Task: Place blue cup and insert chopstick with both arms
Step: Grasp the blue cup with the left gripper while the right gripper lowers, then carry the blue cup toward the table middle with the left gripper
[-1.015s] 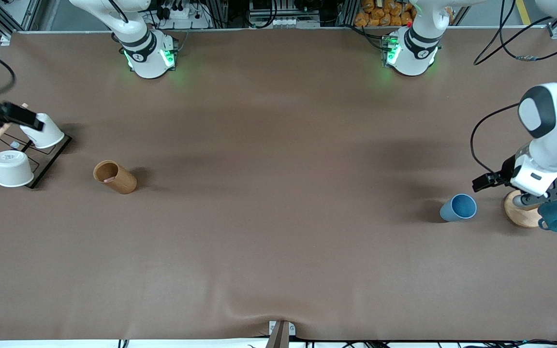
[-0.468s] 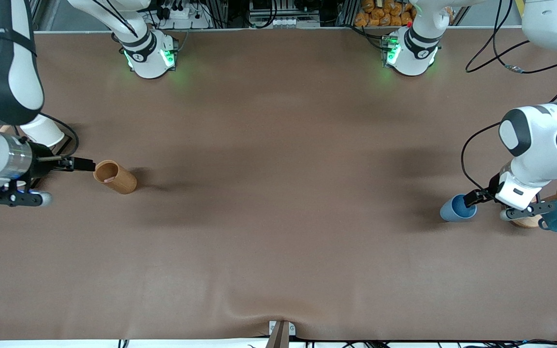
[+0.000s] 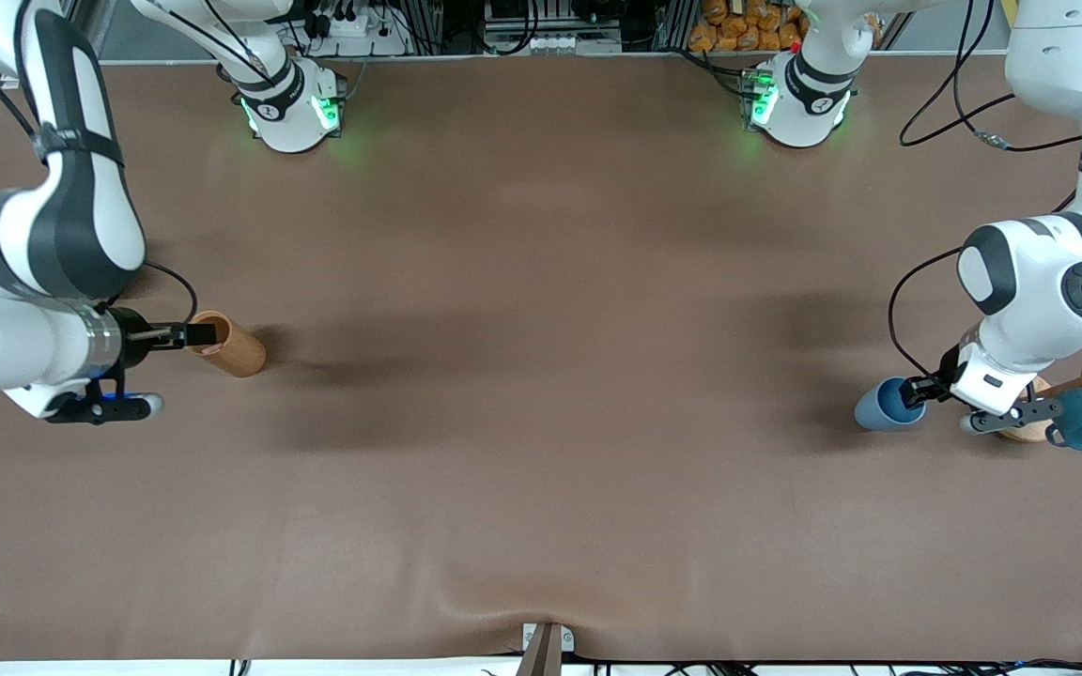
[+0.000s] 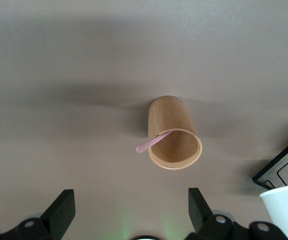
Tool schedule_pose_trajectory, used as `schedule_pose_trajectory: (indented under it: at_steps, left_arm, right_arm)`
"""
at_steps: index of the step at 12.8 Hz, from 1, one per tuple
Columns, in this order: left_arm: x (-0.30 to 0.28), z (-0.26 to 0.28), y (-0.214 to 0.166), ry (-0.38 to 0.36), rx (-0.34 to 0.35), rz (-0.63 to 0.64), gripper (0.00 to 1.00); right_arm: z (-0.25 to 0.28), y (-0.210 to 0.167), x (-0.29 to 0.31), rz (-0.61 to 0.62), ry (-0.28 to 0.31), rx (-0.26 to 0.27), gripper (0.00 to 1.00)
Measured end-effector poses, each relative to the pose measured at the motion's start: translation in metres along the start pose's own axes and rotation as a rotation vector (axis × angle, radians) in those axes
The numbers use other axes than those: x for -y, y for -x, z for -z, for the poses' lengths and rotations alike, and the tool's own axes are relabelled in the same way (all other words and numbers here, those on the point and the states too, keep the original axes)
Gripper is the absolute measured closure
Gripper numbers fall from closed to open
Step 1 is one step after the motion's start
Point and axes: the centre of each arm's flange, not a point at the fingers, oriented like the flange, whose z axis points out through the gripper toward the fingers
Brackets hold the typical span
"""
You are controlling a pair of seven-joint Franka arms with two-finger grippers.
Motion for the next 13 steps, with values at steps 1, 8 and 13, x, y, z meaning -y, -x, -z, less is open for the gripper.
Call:
schedule_pose_trajectory:
  at_steps: [1,8,13]
  left_arm:
    - [-0.001,-0.003,-0.001,0.0,0.0,-0.001,0.69]
    - [-0.057,-0.002,0.002,0.045,0.002,-0.083,0.94]
    - [-0.167,0.039,0.019,0.134,0.001,-0.184,0.95]
  right_arm:
    - [-0.008,-0.005,0.001,0.016,0.012,0.015,0.0]
    - [-0.045,-0.024,0.018,0.172,0.16,0.09,0.0]
    - [-0.069,-0.036,0.019,0.203,0.173,0.124,0.0]
